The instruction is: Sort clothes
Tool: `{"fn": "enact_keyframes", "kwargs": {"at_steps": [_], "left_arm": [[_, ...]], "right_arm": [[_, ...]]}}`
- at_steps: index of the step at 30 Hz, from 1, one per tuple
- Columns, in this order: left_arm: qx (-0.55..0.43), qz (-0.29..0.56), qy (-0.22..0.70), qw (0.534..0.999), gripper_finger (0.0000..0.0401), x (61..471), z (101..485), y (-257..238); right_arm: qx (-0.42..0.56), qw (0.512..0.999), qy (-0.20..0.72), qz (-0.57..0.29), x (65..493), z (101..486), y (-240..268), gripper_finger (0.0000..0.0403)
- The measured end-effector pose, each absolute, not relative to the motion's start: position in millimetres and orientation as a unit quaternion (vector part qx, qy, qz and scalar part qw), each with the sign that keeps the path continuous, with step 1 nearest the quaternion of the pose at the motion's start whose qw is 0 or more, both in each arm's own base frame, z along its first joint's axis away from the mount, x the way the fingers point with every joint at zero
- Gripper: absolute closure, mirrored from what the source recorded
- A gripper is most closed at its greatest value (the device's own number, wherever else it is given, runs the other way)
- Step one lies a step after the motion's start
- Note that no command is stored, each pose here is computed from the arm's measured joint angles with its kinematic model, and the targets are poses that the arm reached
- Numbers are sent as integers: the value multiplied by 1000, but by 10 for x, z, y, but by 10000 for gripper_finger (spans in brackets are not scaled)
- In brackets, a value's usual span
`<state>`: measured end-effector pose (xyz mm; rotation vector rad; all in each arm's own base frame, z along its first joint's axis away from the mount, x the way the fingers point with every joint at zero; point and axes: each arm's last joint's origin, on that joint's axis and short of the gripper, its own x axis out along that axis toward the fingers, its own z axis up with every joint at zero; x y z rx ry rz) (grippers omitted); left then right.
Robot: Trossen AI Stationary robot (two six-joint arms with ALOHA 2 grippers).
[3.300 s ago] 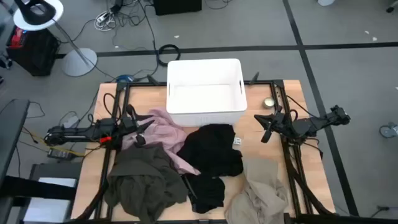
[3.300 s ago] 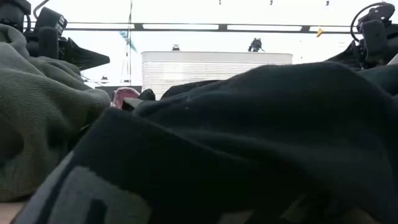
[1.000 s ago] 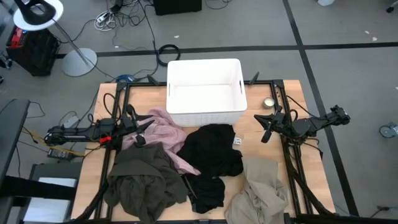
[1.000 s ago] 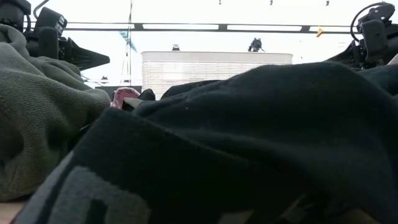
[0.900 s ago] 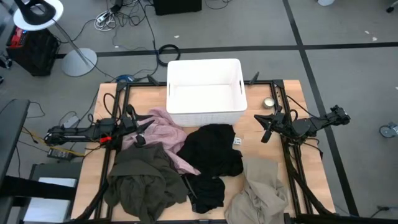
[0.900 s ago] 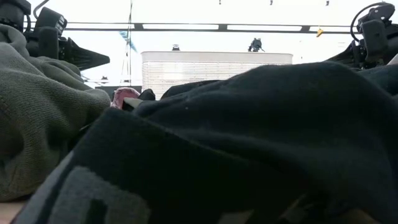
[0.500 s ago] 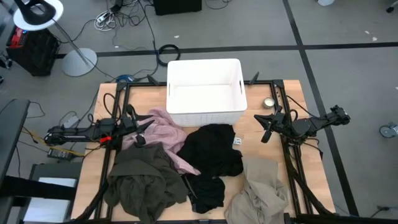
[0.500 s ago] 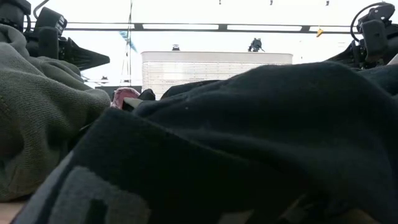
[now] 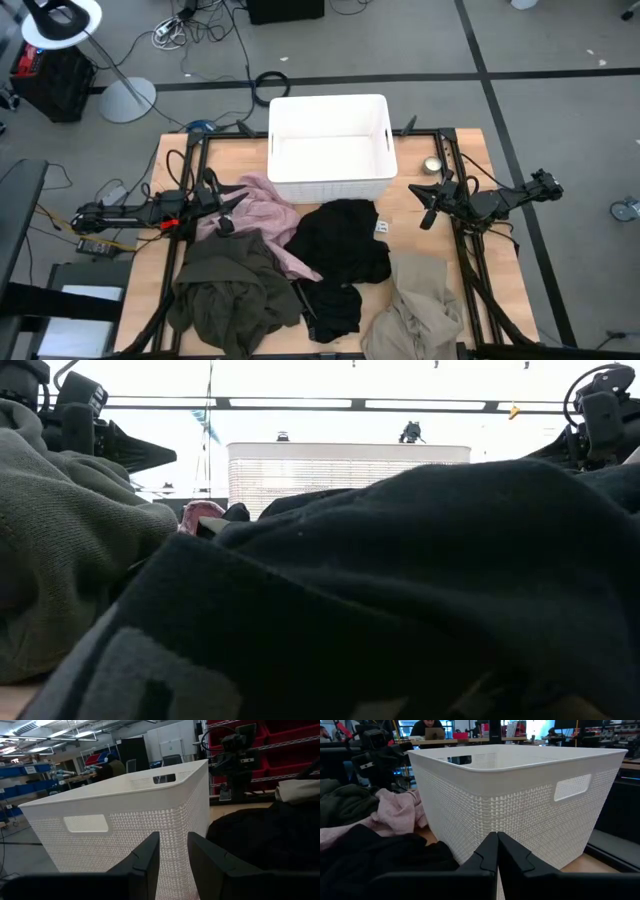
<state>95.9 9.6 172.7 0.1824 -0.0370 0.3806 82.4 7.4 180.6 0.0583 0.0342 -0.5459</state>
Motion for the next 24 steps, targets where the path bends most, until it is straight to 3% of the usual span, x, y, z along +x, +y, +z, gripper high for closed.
{"fn": "enact_keyframes", "kwargs": {"at_steps": [17, 24], "left_arm": [[90, 189, -18, 978, 296, 959, 1727, 97], [90, 189, -19, 978, 296, 959, 1727, 96]], "right_arm": [[34, 962, 11, -269, 824, 1820, 75, 395], [132, 956, -31, -260, 833, 1861, 75, 395]]}}
